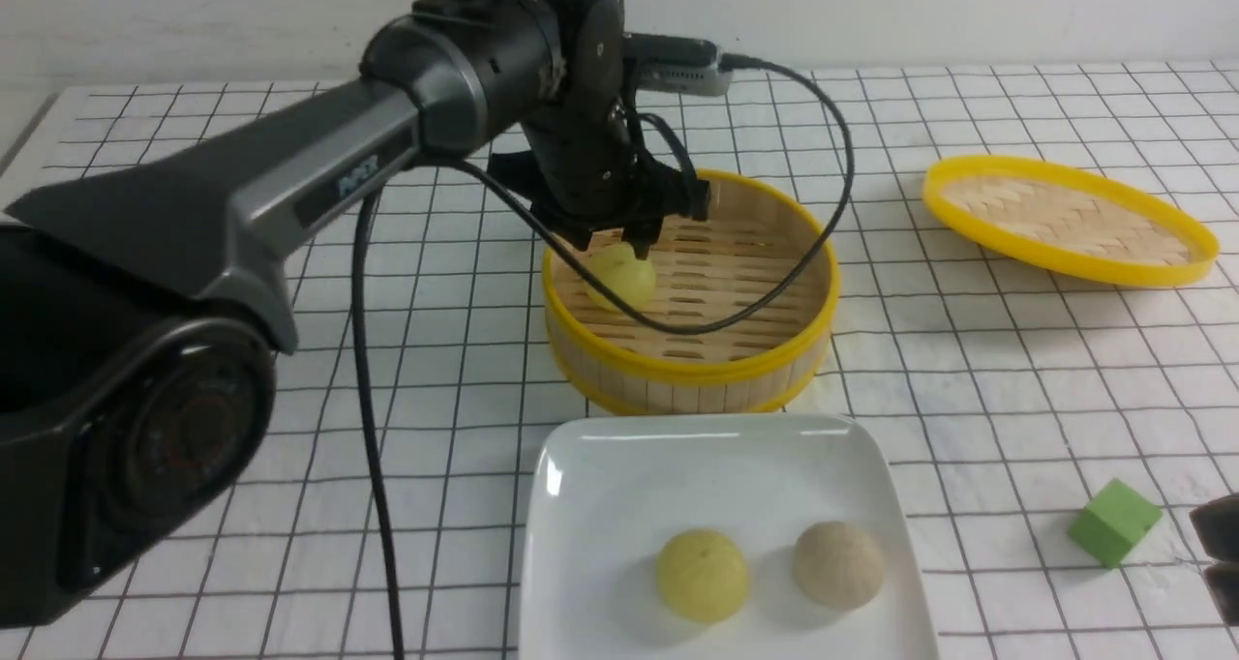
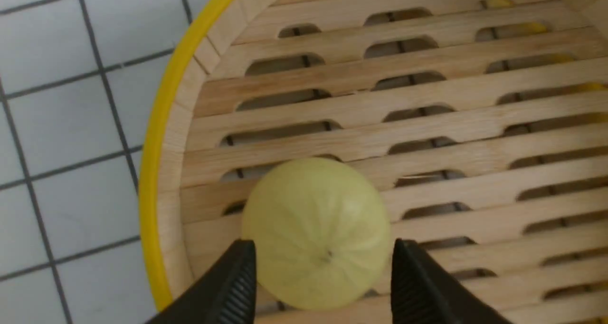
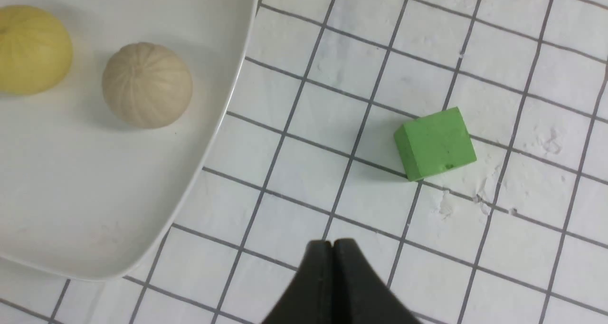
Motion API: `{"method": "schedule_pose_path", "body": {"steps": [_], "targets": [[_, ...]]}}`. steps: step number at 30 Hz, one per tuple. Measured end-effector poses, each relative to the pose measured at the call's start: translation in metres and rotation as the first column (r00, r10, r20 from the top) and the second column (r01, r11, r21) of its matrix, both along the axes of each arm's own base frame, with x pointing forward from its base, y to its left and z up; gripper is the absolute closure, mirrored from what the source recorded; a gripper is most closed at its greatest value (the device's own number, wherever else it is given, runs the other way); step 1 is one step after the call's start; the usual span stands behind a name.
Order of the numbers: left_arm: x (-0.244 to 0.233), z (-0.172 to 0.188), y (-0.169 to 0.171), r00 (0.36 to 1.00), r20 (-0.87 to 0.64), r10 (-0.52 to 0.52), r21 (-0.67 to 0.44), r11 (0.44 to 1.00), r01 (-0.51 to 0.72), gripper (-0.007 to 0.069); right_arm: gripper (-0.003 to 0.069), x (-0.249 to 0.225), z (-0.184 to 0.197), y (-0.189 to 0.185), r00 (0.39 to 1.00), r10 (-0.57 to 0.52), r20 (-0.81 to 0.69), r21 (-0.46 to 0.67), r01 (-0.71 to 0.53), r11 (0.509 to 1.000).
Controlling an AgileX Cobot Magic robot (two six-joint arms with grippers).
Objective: Put the steamed buns into the plate on the white-black tablecloth.
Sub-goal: 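Reach into the bamboo steamer and grasp a bun with the left gripper, then carry the bun from the bamboo steamer to the plate with the left gripper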
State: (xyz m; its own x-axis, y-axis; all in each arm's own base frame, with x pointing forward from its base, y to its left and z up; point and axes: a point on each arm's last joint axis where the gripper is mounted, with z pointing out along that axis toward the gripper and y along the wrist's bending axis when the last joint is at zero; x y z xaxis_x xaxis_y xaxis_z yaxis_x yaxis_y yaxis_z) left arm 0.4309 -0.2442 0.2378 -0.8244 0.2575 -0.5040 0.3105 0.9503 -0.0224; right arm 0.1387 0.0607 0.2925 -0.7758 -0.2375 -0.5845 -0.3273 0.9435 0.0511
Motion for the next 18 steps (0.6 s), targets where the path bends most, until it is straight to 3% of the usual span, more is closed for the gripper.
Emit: {"method": "schedule_pose_path", "body": {"steps": [3,5,10,12,18], "targets": [[0.007,-0.024,-0.003,0.999,-0.019,0.038,0.004,0.999,-0.038,0.0229,0.0659,0.0,0.0,0.0,1.0,0.0,0.001,0.001,0.0,1.0],[0.009,-0.034,-0.005,0.997,-0.042,0.065,-0.018,0.998,-0.066,0.0282,0.0657,0.0,0.0,0.001,1.0,-0.001,-0.003,0.009,0.001,1.0],[0.002,-0.026,-0.009,0.992,-0.104,0.072,-0.085,0.993,-0.081,0.0554,0.0654,-0.001,0.0,0.001,1.0,-0.001,-0.008,0.018,0.002,1.0],[-0.003,-0.012,-0.01,0.991,-0.118,0.054,-0.118,0.991,-0.068,0.0587,0.0652,-0.001,0.0,0.001,1.0,-0.001,-0.012,0.016,0.002,1.0],[-0.043,0.082,0.004,0.997,-0.063,-0.046,-0.209,0.977,0.032,0.0602,0.0648,-0.003,-0.002,0.0,0.999,-0.001,-0.042,0.003,0.002,1.0]]}}
